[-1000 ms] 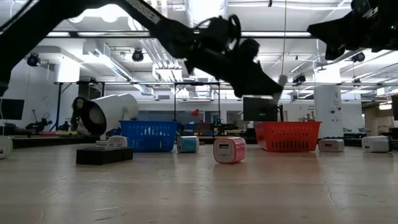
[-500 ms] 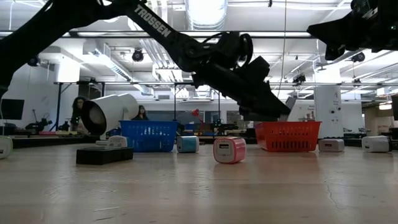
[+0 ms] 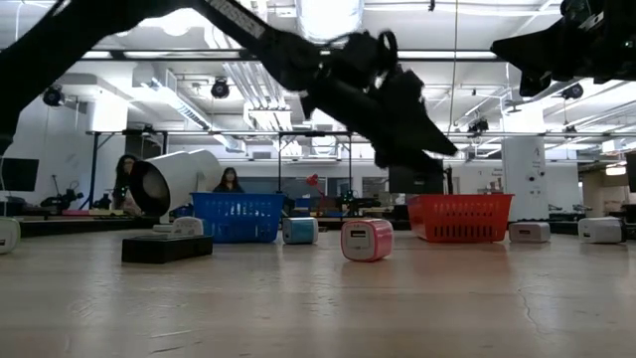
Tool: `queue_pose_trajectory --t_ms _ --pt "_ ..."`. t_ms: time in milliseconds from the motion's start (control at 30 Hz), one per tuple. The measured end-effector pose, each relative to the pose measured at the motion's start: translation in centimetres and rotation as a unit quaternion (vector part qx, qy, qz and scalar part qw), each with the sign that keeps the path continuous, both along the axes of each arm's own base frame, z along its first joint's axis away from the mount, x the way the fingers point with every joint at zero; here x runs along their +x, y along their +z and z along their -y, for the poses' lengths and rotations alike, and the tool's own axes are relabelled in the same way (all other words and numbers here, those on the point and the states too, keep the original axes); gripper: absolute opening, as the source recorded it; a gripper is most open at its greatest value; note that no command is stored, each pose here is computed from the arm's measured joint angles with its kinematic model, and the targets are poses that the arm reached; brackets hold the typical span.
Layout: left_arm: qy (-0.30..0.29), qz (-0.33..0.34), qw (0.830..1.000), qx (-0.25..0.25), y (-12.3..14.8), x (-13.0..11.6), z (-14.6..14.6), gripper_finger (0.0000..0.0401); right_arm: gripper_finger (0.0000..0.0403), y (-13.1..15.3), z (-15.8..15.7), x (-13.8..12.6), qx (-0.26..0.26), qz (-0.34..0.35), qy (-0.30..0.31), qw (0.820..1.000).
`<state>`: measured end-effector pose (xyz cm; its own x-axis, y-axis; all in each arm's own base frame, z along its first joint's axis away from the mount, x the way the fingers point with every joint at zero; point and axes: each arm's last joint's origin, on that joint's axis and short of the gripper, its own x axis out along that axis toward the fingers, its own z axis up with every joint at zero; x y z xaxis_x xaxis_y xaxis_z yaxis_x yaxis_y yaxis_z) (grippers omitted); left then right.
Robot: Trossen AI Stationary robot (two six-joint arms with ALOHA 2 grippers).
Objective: Pick & Place Office items
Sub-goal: Put the pink charger adapter into the blue bin
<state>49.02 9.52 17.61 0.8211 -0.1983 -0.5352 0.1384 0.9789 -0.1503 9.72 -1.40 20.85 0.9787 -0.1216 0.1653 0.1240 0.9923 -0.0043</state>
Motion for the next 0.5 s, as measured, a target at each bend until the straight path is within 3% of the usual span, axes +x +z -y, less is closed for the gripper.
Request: queue_pose_trajectory --t_ms 133,233,333,500 --pt "-0.041 -0.014 0.998 0.046 4.5 -2.4 0.7 0.0361 0.0008 0.0 0.0 0.0 0.000 -0.002 0.003 1.000" --pt "-0.068 0.007 0.994 0.080 8.7 -5.3 2.0 0.0335 0.0008 -0.1 0.0 0.0 0.000 -0.003 0.005 1.000" --pt "-0.051 0.046 0.991 0.117 12.1 -9.2 3.5 0.0278 0.0008 -0.1 0.0 0.0 0.000 -0.003 0.005 1.000" --pt "0.049 0.156 0.970 0.178 15.3 -17.7 5.1 0.0137 0.0008 -0.1 0.0 0.0 0.000 -0.003 0.005 1.000"
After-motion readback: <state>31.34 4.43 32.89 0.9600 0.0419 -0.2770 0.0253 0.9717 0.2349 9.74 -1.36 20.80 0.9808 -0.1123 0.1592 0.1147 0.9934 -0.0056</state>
